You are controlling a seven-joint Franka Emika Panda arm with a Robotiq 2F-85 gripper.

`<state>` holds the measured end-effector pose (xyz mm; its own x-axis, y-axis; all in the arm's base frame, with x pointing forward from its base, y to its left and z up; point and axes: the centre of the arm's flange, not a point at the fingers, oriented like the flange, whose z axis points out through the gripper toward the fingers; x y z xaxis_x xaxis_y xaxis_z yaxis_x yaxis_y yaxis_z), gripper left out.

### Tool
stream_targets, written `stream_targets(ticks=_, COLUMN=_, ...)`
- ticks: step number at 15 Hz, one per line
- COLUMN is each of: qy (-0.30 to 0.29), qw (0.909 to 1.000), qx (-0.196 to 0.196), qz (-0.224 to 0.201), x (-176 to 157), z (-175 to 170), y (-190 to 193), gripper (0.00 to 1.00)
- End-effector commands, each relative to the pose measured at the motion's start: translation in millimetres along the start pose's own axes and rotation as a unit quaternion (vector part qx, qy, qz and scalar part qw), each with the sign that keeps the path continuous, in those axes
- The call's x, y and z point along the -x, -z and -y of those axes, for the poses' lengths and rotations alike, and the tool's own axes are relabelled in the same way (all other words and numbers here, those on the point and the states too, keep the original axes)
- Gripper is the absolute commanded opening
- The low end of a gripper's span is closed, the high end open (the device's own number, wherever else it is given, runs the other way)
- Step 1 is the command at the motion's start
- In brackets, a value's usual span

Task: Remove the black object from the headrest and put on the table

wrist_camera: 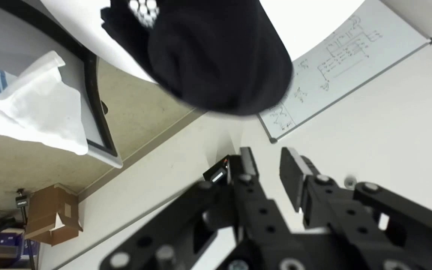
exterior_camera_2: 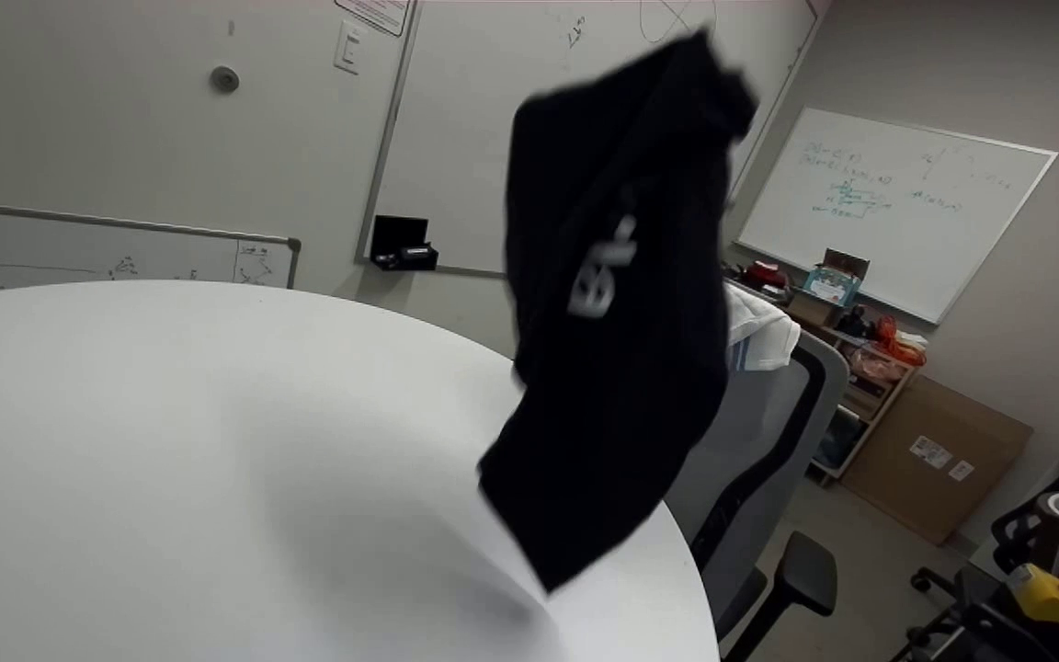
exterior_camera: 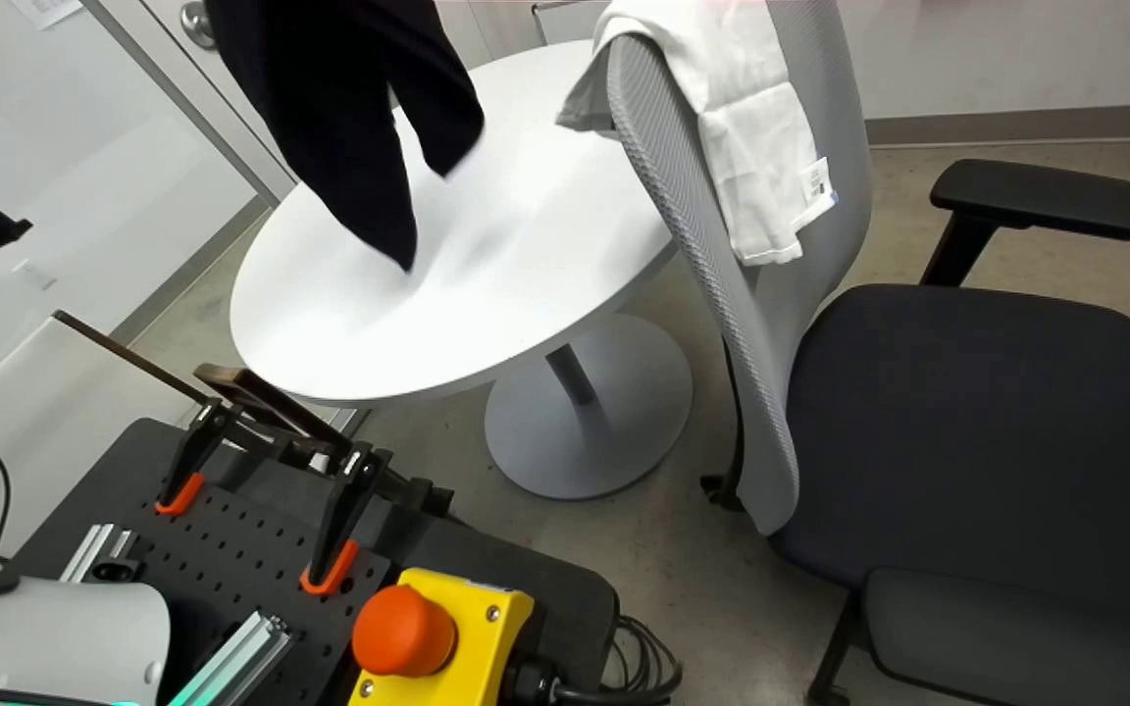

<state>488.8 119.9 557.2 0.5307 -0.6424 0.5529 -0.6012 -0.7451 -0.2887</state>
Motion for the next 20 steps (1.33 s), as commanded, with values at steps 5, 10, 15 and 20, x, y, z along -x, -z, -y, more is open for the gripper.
stream_targets(ticks=5, qy=0.025, qw=0.9973, qx=-0.006, qz=0.069, x=21.7, z=-8.4, y=-19.8, gripper=0.88)
stream_targets(ticks=10, qy=0.017, qw=0.9862, qx=0.040, qz=0.160, x=23.6, z=-25.0, y=-30.4, gripper=1.00)
stream_targets(ticks=15, qy=0.035, qw=0.9638, qx=0.085, qz=0.250, x=35.0, z=-45.2, y=-45.3, gripper=1.00)
stream_targets(ticks=20, qy=0.029, qw=0.9676, qx=0.086, qz=0.236, x=38.8, z=-45.8, y=-48.5, gripper=1.00)
